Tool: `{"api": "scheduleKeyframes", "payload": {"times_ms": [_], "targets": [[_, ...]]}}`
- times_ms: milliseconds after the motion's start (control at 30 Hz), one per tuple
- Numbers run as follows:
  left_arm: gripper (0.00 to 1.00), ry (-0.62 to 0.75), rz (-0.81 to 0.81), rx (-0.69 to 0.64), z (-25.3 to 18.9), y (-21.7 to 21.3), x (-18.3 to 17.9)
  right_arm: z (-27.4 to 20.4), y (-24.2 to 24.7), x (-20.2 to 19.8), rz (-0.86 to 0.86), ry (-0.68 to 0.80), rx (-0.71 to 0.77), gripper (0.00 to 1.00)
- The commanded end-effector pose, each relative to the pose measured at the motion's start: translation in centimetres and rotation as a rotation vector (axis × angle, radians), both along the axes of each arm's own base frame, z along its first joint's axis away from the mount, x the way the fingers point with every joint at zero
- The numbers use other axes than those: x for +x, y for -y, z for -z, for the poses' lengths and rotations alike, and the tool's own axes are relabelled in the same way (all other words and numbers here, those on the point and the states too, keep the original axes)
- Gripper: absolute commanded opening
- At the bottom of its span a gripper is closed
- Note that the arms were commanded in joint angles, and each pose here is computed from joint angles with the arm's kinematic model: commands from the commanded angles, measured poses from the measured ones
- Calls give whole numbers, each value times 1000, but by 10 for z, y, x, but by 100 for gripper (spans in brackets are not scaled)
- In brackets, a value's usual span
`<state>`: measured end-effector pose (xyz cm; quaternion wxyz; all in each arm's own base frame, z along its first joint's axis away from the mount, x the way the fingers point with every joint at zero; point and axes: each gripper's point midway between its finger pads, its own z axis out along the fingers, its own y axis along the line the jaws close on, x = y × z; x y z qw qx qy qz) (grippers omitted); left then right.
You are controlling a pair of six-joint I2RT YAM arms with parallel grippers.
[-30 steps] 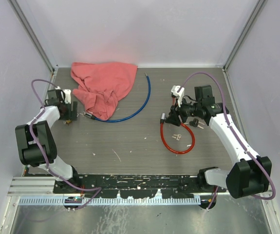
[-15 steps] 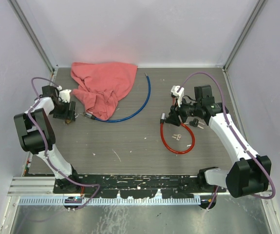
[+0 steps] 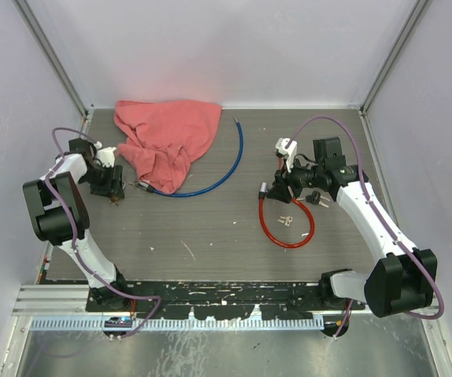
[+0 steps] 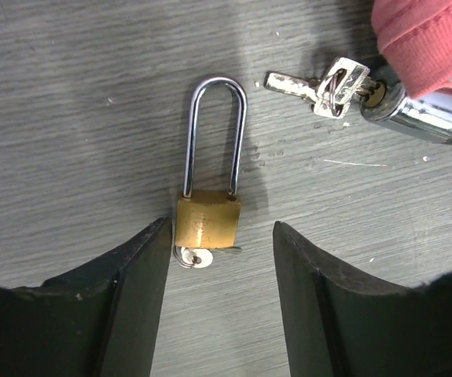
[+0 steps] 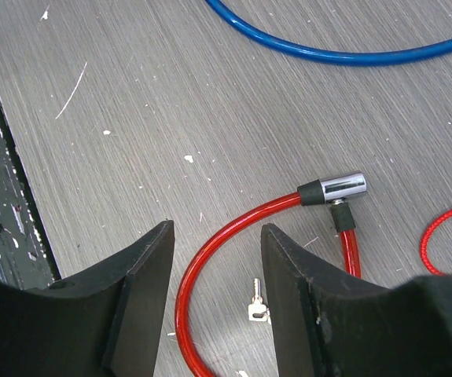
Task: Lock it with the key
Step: Pick up the lock from the center of the board.
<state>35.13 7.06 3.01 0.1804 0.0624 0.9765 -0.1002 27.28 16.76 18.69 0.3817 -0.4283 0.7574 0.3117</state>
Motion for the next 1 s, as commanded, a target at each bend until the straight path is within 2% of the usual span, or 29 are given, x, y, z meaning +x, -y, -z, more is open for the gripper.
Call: {"api": "scheduleKeyframes", "payload": {"times_ms": [0,367,667,800,867,967], "targets": [[57,-48,-76,16,2,-5,-4,-14,-3,0,-19,59,14,54],[55,-96,-88,154,17,-7,0,-14,-3,1,-19,55,14,54],[40,-91,-88,129,17,0,4,-12,-3,1,-21,49,14,54],[26,-63,-75,82,10,11,7,-12,-4,1,-23,47,15,54],[12,-46,-81,63,3,15,8,-11,-4,0,-26,44,18,54],[4,0,-114,55,-13,17,10,-11,-6,-2,-39,36,29,54]]}}
